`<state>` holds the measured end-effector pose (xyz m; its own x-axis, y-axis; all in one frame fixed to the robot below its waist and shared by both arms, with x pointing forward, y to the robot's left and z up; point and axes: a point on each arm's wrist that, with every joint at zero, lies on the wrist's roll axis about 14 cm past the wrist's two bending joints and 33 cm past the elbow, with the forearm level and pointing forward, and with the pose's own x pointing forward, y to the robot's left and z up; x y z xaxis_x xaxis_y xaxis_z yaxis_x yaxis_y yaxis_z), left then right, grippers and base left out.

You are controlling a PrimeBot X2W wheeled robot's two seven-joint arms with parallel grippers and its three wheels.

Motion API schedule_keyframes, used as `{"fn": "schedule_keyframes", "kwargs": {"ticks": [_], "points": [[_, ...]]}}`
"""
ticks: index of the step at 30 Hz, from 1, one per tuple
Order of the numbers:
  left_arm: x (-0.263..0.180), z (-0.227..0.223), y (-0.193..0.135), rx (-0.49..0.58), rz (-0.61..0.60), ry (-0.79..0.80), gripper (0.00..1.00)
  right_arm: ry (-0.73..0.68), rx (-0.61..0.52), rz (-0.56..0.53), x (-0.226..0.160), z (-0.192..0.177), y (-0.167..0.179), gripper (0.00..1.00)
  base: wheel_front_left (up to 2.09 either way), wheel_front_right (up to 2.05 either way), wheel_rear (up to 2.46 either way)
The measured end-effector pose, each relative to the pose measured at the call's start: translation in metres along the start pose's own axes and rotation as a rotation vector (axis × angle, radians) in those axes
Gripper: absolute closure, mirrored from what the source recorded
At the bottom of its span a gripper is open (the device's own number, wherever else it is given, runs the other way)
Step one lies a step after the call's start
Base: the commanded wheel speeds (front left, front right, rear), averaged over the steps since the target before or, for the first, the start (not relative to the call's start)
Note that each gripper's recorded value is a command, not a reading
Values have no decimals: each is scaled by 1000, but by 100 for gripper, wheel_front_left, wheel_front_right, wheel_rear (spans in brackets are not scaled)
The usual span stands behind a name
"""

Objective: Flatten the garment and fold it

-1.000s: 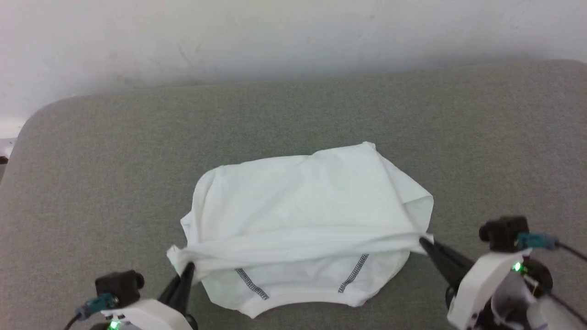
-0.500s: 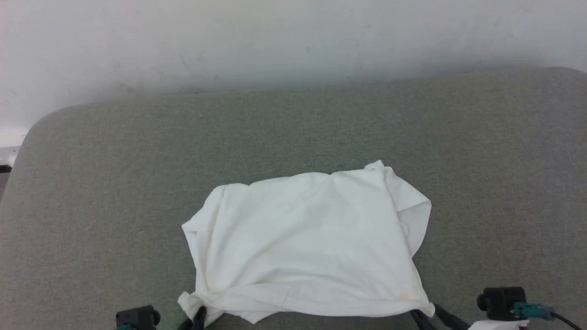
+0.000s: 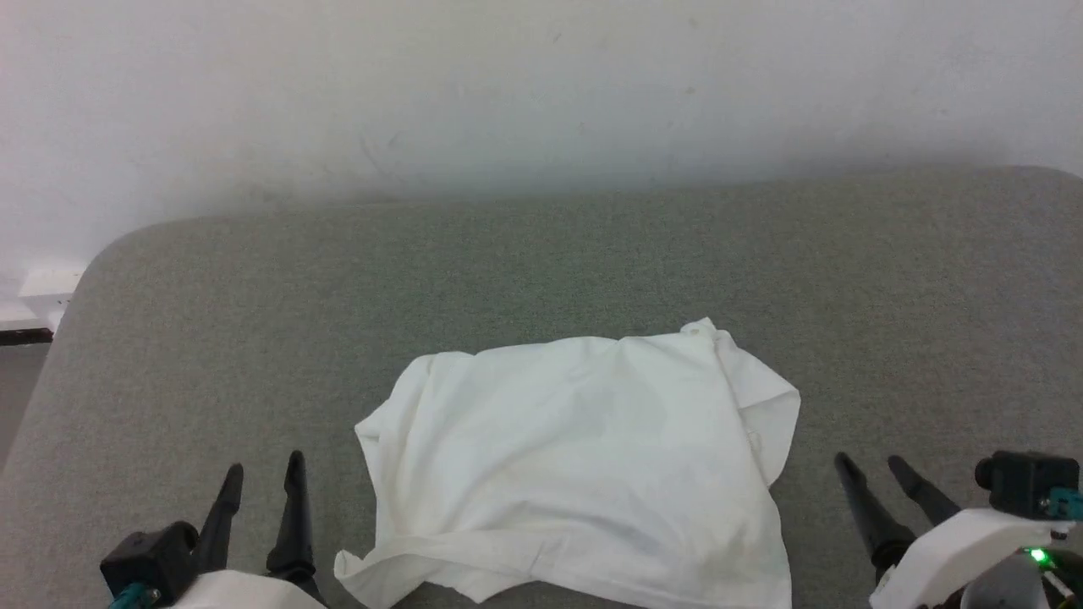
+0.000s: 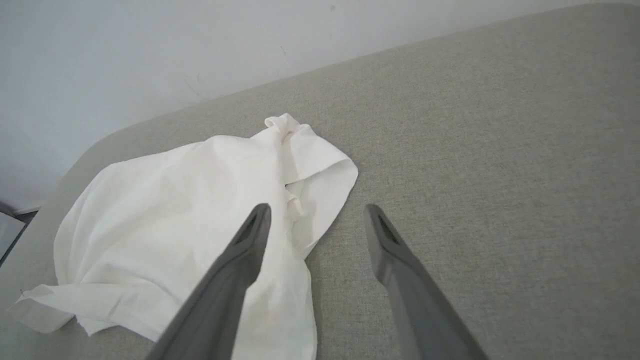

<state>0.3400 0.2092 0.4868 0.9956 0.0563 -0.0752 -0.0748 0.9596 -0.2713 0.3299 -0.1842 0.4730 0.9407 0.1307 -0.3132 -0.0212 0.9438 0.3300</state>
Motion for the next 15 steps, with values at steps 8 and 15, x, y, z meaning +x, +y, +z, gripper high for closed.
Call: {"fn": "schedule_keyframes", "kwargs": {"ticks": [8,15], "points": [[-3,32,-11,63,-3,-136,0,156,-70,17,42,-9,5,0,0,0,0],[-2,34,-23,53,-23,-161,0,371,-145,65,80,-41,22,0,0,0,0]]}}
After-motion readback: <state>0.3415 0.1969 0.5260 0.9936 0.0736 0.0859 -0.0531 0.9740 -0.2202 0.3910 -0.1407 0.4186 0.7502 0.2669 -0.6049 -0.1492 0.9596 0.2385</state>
